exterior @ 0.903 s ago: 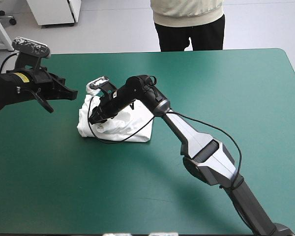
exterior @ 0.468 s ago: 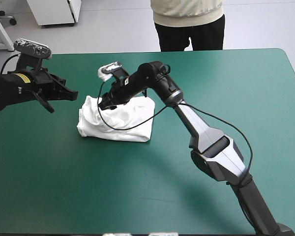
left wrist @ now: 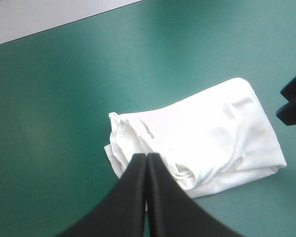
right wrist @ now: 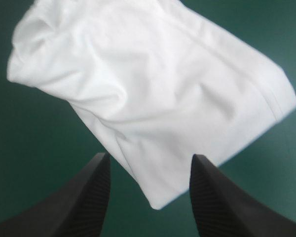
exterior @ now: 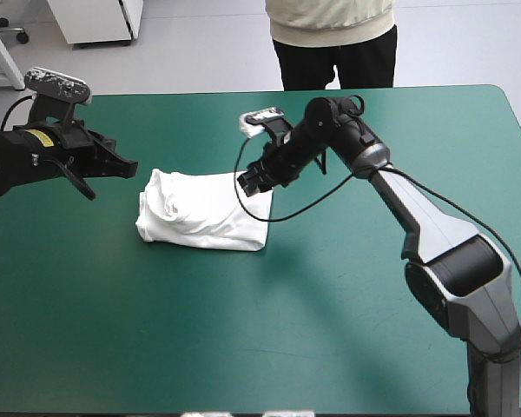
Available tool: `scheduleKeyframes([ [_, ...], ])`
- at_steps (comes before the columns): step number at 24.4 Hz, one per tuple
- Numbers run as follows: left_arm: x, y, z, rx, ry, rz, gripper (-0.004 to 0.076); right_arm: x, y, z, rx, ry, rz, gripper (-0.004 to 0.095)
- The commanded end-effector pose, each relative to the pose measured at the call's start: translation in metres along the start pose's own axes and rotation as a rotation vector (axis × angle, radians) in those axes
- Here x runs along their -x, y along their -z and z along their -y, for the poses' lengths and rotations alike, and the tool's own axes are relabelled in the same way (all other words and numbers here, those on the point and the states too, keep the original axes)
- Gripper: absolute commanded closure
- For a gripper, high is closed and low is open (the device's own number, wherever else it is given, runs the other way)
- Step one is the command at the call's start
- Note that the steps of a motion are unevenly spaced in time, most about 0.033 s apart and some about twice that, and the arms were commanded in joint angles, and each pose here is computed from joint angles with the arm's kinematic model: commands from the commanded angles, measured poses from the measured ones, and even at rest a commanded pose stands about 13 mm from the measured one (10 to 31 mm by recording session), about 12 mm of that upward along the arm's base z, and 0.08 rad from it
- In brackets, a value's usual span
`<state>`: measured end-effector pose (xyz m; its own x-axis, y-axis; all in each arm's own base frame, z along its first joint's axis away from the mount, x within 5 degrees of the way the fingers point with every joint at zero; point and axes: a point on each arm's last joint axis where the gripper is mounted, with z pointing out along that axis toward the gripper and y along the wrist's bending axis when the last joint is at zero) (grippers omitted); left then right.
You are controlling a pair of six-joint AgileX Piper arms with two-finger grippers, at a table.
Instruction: Fold the cloth
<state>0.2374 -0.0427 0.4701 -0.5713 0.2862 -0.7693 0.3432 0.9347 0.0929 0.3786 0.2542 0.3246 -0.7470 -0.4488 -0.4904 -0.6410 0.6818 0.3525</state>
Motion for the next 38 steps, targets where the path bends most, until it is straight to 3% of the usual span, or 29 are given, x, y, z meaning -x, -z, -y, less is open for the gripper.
scheduleKeyframes([
  [1,0.010,0.018,0.001,0.011,0.007,0.123,0.0733,-0.012,0.036,0.012,0.051,-0.076,0.177,0.0451],
  [4,0.010,0.018,0.001,0.011,0.007,0.123,0.0733,-0.039,0.010,0.053,0.203,-0.241,0.231,0.0420],
  [7,0.010,0.018,0.001,0.008,0.009,0.124,0.0733,-0.048,-0.017,0.064,0.229,-0.273,0.197,0.0360],
  [11,0.010,0.018,0.001,0.006,0.009,0.124,0.0733,-0.048,-0.049,0.069,0.285,-0.329,0.201,0.0393],
  [16,0.010,0.018,0.001,0.006,0.009,0.124,0.0733,-0.045,-0.065,0.066,0.310,-0.311,0.186,0.0624],
  [19,0.010,0.018,0.002,0.005,0.010,0.127,0.0733,-0.046,-0.064,0.069,0.295,-0.265,0.178,0.0918],
  [24,0.010,0.019,0.002,0.004,0.010,0.125,0.0733,-0.047,-0.030,0.085,0.182,-0.226,0.188,0.0902],
  [30,0.010,0.019,0.002,0.003,0.009,0.126,0.0733,-0.066,0.043,0.124,-0.077,-0.232,0.178,0.0903],
  [38,0.010,0.019,0.002,0.005,0.011,0.134,0.0733,-0.144,0.145,0.196,-0.365,-0.488,0.159,0.0903],
])
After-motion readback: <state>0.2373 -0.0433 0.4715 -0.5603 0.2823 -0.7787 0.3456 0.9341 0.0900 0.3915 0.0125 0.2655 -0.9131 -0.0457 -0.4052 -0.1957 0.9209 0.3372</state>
